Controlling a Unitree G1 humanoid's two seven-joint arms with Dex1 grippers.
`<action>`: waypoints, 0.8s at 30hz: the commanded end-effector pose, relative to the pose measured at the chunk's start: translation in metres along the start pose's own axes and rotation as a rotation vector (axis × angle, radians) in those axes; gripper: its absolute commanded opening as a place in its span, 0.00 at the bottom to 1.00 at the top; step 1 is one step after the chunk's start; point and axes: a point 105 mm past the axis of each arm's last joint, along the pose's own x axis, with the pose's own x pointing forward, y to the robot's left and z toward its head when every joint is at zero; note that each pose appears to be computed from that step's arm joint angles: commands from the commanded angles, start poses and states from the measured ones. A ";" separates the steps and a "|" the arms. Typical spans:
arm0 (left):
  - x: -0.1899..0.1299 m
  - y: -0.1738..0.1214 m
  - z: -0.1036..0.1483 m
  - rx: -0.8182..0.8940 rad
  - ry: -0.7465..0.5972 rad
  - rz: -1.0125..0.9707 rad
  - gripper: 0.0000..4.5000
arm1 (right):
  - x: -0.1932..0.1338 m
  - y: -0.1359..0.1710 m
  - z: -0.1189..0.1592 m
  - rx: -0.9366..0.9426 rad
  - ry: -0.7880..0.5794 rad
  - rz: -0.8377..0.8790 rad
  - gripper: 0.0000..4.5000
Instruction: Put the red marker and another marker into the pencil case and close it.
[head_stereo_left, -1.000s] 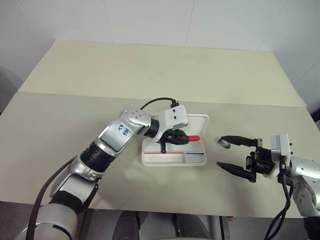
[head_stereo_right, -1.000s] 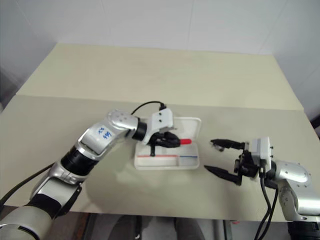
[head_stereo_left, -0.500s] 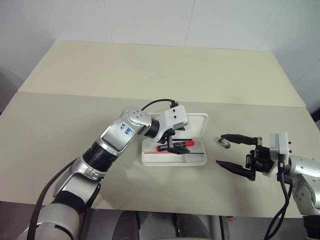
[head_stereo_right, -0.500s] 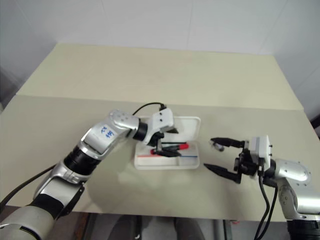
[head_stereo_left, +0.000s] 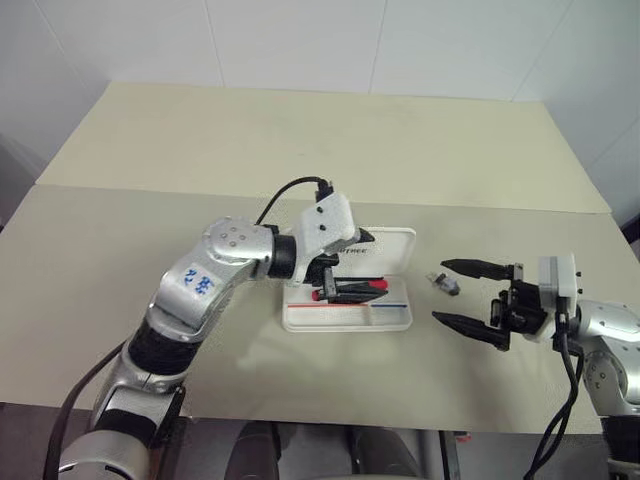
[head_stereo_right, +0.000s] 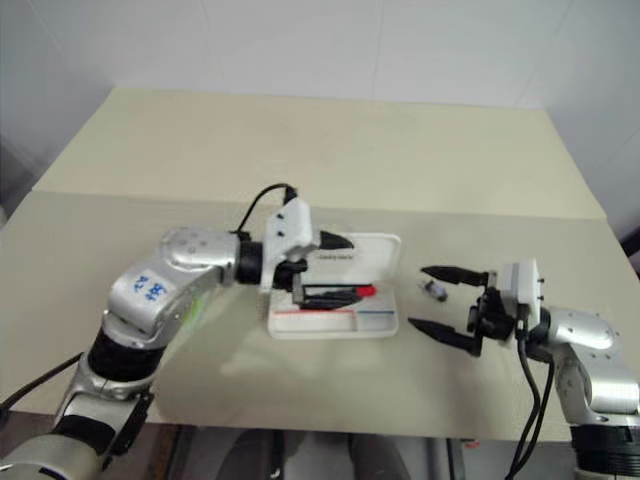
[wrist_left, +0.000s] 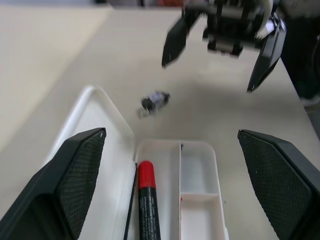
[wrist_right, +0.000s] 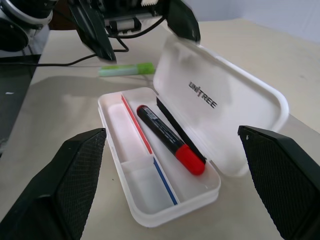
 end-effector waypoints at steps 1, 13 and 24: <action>-0.030 0.016 0.025 0.060 -0.120 0.197 1.00 | -0.002 -0.002 0.008 -0.012 -0.024 0.036 1.00; -0.134 0.056 -0.045 -0.190 0.102 0.990 1.00 | 0.002 -0.016 0.006 0.006 -0.006 0.115 1.00; -0.155 0.029 -0.106 -0.381 0.207 1.132 1.00 | 0.006 -0.022 0.007 0.004 0.007 0.148 1.00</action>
